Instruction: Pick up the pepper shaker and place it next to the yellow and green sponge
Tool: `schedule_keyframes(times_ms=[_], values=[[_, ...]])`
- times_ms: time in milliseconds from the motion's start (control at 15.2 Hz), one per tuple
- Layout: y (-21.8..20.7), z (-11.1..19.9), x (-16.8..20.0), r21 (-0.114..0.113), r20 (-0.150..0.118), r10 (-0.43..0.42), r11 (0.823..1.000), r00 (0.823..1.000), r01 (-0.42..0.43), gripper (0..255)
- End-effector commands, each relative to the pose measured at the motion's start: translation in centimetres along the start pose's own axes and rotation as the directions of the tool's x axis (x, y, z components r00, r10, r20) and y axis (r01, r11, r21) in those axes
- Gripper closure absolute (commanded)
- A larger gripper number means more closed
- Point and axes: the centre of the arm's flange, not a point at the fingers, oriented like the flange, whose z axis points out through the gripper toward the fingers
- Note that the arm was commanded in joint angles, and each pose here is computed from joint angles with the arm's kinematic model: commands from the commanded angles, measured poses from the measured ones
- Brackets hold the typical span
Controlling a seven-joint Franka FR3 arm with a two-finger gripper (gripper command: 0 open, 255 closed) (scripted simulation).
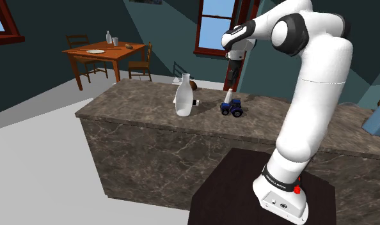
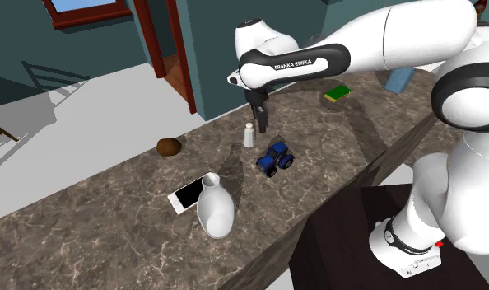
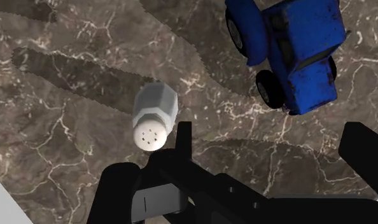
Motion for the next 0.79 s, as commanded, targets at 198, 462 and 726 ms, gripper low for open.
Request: schedule_keyframes(times_ms=[198, 462, 726], values=[[6.1, 2.1, 2.0, 0.002, 0.030, -0.019, 1.000, 0.999, 0.019, 0], [8.0, 3.9, 2.6, 0.003, 0.039, -0.025, 1.000, 0.999, 0.025, 0], [8.0, 6.0, 2.5, 0.003, 0.039, -0.025, 1.000, 0.999, 0.025, 0]])
